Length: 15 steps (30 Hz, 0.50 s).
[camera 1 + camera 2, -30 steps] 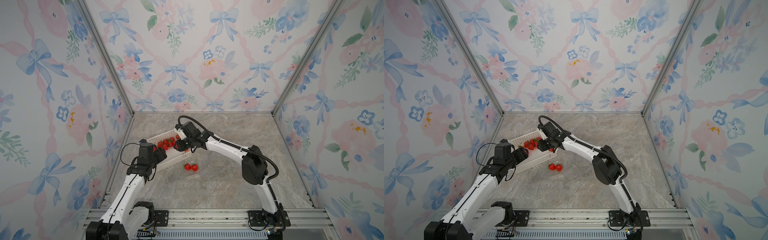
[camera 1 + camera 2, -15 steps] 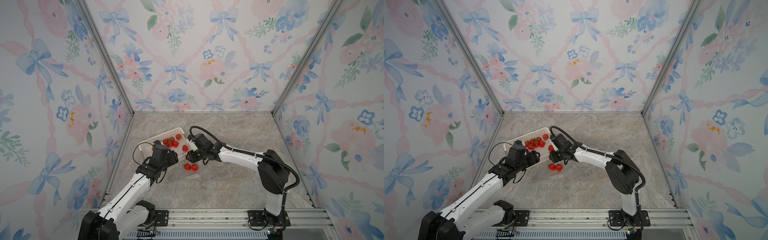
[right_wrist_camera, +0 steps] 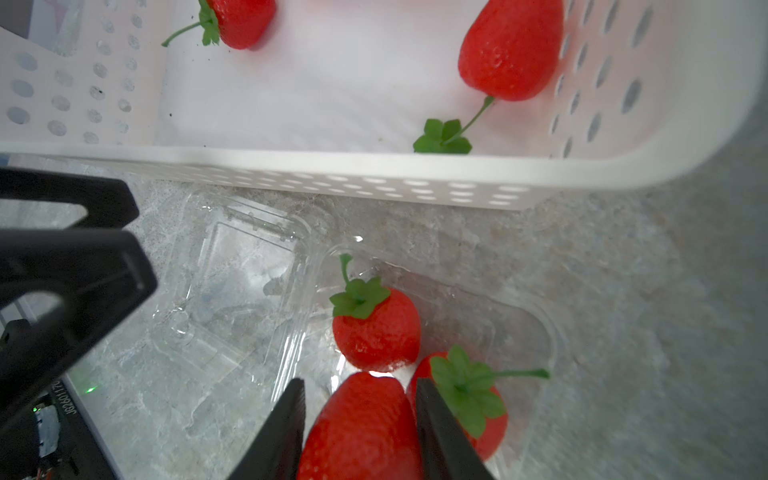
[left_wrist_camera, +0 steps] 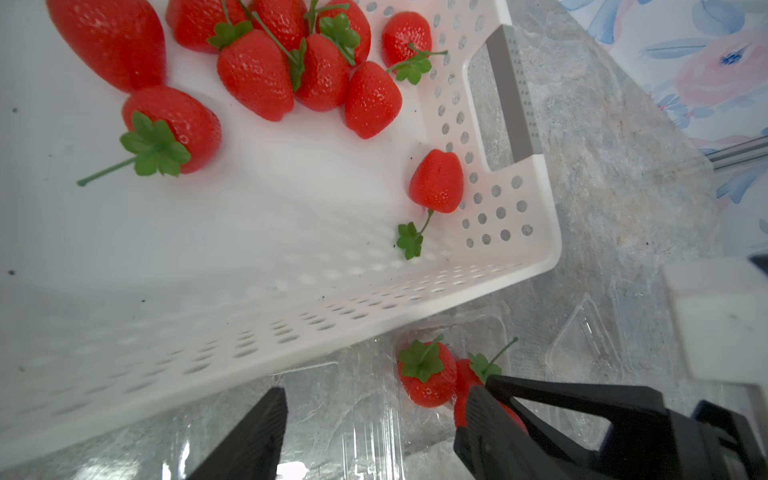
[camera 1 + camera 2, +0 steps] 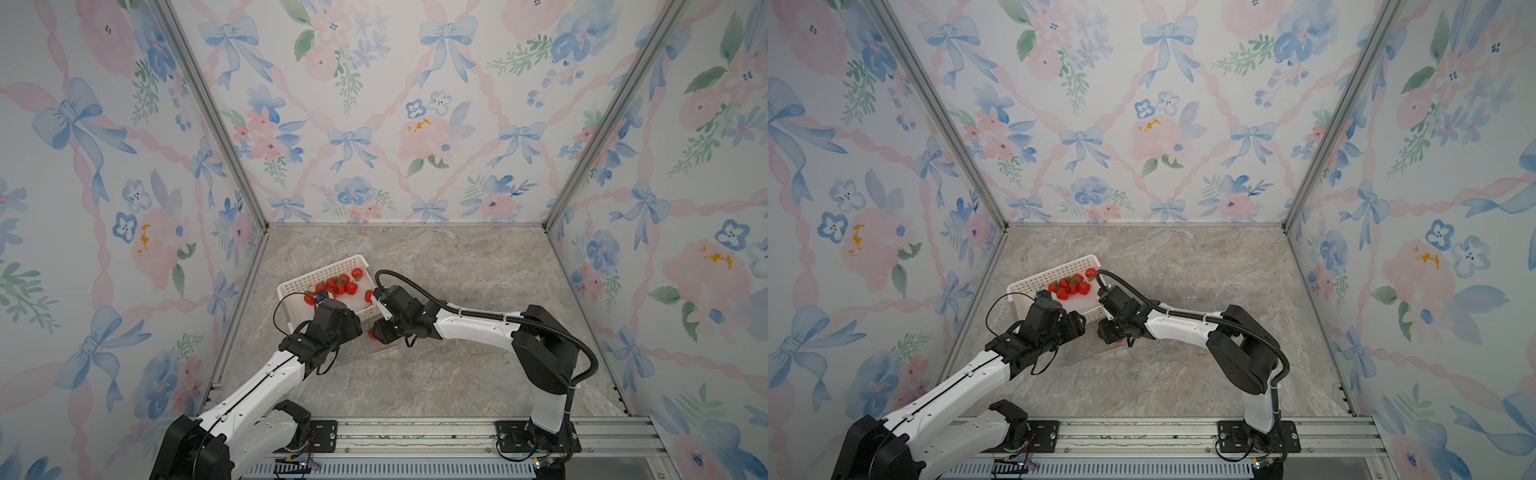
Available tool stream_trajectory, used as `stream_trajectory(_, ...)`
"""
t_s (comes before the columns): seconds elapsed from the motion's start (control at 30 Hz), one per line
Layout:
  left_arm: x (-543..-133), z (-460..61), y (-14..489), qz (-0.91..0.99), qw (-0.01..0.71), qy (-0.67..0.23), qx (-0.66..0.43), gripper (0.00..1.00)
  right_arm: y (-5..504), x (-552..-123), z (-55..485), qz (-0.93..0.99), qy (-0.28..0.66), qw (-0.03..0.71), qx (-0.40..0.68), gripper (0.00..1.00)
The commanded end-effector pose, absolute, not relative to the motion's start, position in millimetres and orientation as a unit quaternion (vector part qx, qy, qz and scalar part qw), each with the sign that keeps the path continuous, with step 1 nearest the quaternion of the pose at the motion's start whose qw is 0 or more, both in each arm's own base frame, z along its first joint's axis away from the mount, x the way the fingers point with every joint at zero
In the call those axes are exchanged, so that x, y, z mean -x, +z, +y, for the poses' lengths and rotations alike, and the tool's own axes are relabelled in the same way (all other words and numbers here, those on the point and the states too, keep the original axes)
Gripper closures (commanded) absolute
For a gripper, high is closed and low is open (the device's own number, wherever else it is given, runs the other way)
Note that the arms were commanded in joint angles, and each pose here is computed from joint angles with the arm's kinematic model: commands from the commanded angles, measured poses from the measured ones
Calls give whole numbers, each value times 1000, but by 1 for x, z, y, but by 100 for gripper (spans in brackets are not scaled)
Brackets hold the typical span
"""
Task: Pack strawberries into containers
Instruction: Place the strawberry in the packing box.
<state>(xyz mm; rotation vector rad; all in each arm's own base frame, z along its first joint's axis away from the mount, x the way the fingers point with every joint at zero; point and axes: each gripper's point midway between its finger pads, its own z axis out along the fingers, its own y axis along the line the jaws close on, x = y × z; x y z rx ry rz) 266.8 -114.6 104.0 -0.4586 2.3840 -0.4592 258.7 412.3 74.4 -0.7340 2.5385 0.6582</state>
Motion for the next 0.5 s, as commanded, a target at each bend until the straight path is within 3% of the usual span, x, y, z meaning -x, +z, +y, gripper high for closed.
stream_trajectory(0.0, -264, -112, 97, 913, 326, -167, 182, 29, 70, -259, 413, 913, 228, 213, 261, 80)
stream_trajectory(0.27, -261, -112, 92, 915, 322, -164, 182, 29, 55, -255, 409, 919, 220, 199, 260, 78)
stream_trajectory(0.47, -259, -114, 90, 917, 319, -162, 178, 29, 48, -255, 409, 921, 218, 194, 259, 69)
